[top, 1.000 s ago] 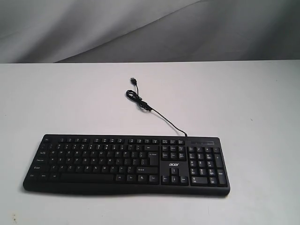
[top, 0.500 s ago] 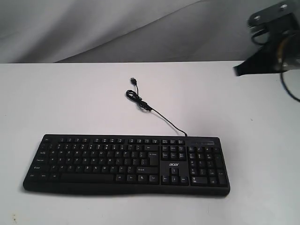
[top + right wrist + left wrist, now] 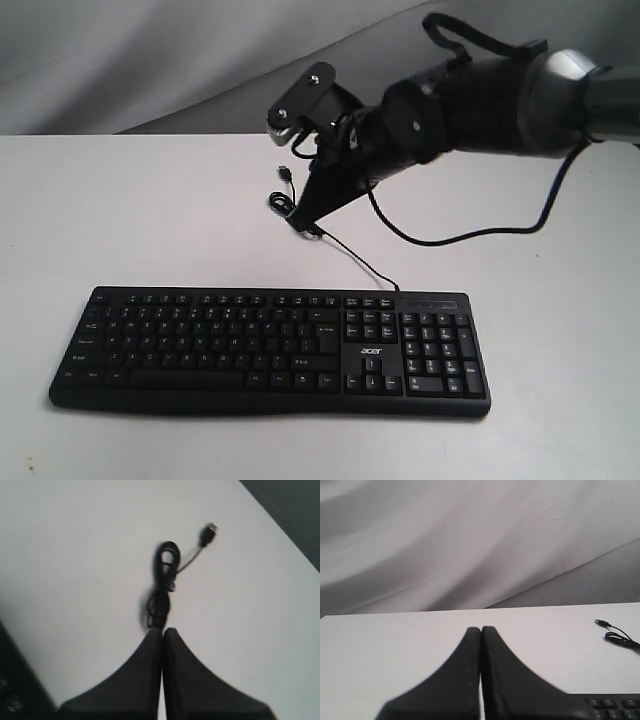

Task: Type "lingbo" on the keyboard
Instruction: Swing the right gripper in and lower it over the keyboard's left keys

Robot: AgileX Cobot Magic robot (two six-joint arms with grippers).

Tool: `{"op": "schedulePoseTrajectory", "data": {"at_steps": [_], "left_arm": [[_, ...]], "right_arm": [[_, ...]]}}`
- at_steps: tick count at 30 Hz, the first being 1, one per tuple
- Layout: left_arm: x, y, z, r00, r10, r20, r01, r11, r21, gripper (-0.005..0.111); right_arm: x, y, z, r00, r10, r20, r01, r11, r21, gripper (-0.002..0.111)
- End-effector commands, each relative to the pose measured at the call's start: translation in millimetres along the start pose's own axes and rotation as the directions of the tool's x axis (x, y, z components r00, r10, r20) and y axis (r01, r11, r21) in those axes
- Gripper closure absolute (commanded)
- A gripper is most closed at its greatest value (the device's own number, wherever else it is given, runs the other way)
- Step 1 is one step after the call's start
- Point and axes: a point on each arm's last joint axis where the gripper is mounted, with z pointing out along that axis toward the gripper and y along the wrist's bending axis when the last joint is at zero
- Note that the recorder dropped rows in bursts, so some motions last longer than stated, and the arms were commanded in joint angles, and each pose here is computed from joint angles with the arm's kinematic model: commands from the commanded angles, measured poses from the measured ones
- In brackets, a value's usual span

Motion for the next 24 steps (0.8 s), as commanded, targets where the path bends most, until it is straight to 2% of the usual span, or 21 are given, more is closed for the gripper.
{"op": "schedulePoseTrajectory", "data": {"at_steps": [1,2,5,7,9,13,17,24], "left_arm": [[1,-0.5,0,1.000,-0.002,0.009,0.002,1.000,0.007,0.106],[1,-0.5,0,1.000,-0.002,0.009,0.002,1.000,0.007,0.106],[1,-0.5,0,1.000,-0.002,0.009,0.002,1.000,0.007,0.106],[1,-0.5,0,1.000,-0.002,0.009,0.002,1.000,0.007,0.106],[1,-0.5,0,1.000,-0.002,0.009,0.002,1.000,0.007,0.106],[1,-0.5,0,1.000,-0.002,0.009,0.002,1.000,0.007,0.106],[1,-0.5,0,1.000,-0.002,0.009,0.002,1.000,0.007,0.106],[1,-0.5,0,1.000,-0.002,0.009,0.002,1.000,0.007,0.106]], "right_arm": [[-24,5,-9,0.998,-0.010,0.069,0.023,0.980,-0.196,0.108],[-28,9,-12,0.995,-0.012,0.100,0.036,0.969,-0.244,0.108],[-27,26,-17,0.973,-0.144,0.178,0.207,0.887,-0.412,0.108],[-22,41,-17,0.964,-0.153,0.216,0.248,0.807,-0.537,0.108],[-15,53,-10,0.965,-0.136,0.223,0.245,0.771,-0.587,0.108],[5,71,11,0.966,-0.178,0.186,0.252,0.798,-0.548,0.108],[17,92,20,0.952,-0.245,0.184,0.306,0.797,-0.520,0.108],[18,95,21,0.958,-0.227,0.176,0.286,0.804,-0.521,0.108]]}}
